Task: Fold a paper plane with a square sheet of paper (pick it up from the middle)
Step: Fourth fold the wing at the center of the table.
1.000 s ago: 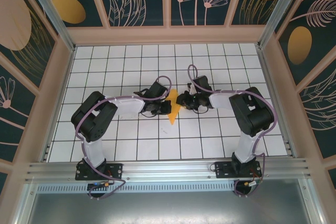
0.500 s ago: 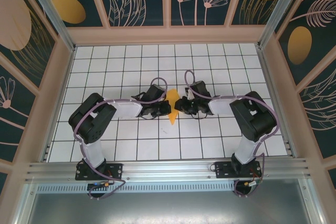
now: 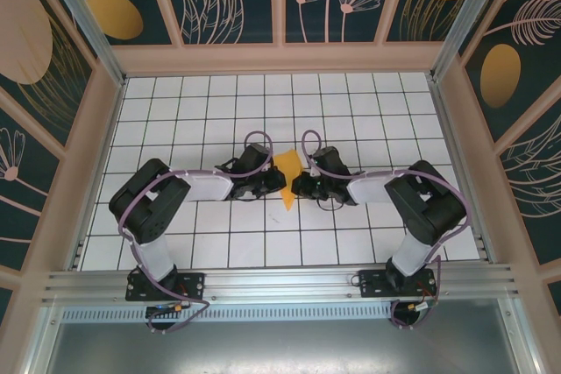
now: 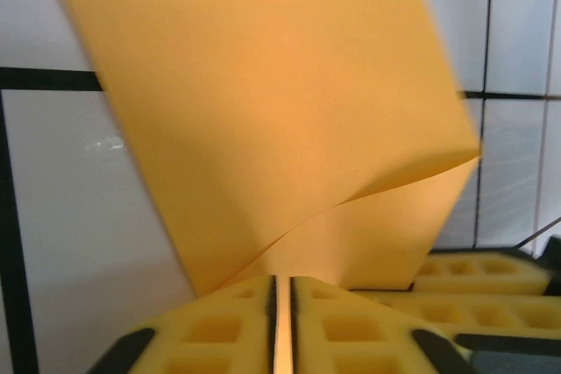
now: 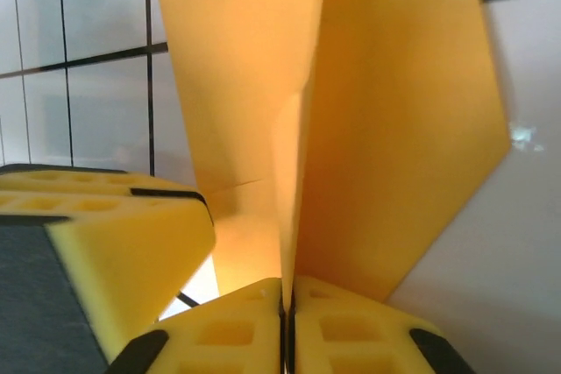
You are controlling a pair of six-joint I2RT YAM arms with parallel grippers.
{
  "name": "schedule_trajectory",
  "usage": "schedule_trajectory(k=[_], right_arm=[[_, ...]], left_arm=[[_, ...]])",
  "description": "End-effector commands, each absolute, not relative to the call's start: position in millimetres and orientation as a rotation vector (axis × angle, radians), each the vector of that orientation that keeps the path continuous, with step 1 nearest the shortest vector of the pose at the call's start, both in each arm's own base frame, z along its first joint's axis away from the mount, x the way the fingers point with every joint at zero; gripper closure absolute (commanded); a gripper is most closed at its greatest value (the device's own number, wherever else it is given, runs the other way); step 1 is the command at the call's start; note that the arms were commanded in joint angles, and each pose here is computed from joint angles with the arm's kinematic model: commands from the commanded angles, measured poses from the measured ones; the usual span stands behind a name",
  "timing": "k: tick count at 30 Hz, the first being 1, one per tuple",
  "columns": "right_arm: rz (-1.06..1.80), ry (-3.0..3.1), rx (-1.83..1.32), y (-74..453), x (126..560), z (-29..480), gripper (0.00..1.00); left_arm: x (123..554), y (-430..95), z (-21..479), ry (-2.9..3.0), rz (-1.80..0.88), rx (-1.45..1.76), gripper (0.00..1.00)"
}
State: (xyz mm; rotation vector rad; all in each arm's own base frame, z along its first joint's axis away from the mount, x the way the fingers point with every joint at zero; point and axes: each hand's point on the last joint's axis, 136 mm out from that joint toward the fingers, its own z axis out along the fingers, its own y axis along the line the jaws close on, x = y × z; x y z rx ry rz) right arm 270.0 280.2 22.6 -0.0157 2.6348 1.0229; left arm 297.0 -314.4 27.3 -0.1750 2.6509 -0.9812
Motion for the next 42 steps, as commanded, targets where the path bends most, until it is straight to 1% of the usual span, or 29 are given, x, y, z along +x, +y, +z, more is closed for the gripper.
schedule_trajectory(k=[1,2,3,4,5,8,9,11,13,17,20,21,26,29,33,42], right_arm=[[0.927,2.525,-0.094,279,281,40,0.92],[0.889,2.515,-0.117,276,283,40,0.97],[0.860,2.506,-0.141,274,284,40,0.98],[0.826,2.500,-0.162,272,285,39,0.98],[0.792,2.486,-0.185,269,286,40,0.99],[0.729,2.442,-0.237,263,287,41,0.99],[0.708,2.439,-0.259,262,287,40,0.99],[0.661,2.428,-0.314,261,287,38,0.98],[0.591,2.411,-0.355,258,287,36,0.98],[0.488,2.338,-0.468,261,287,38,0.98],[0.462,2.312,-0.535,265,286,39,0.99],[0.450,2.307,-0.538,264,286,39,0.99],[0.472,2.256,-0.549,265,286,45,0.98],[0.491,2.240,-0.571,267,285,47,0.98],[0.471,2.247,-0.590,268,285,43,0.99],[0.405,2.229,-0.619,269,287,42,0.99]], left_arm=[[302,-320,53,2.560,-1.094,-0.231,0.76],[303,-322,60,2.539,-1.129,-0.248,0.71],[303,-323,64,2.523,-1.153,-0.267,0.65],[303,-323,65,2.515,-1.171,-0.291,0.63],[305,-324,81,2.470,-1.209,-0.307,0.63],[309,-322,95,2.410,-1.259,-0.393,0.51],[310,-321,98,2.390,-1.281,-0.426,0.48],[313,-324,108,2.326,-1.378,-0.487,0.49],[315,-325,111,2.296,-1.429,-0.545,0.47],[319,-336,113,2.279,-1.508,-0.559,0.46],[325,-336,115,2.264,-1.504,-0.582,0.44],[327,-334,102,2.285,-1.475,-0.606,0.44],[332,-331,90,2.317,-1.426,-0.658,0.43],[335,-336,90,2.324,-1.440,-0.656,0.42],[337,-340,93,2.333,-1.447,-0.635,0.39],[329,-343,72,2.440,-1.403,-0.629,0.46]])
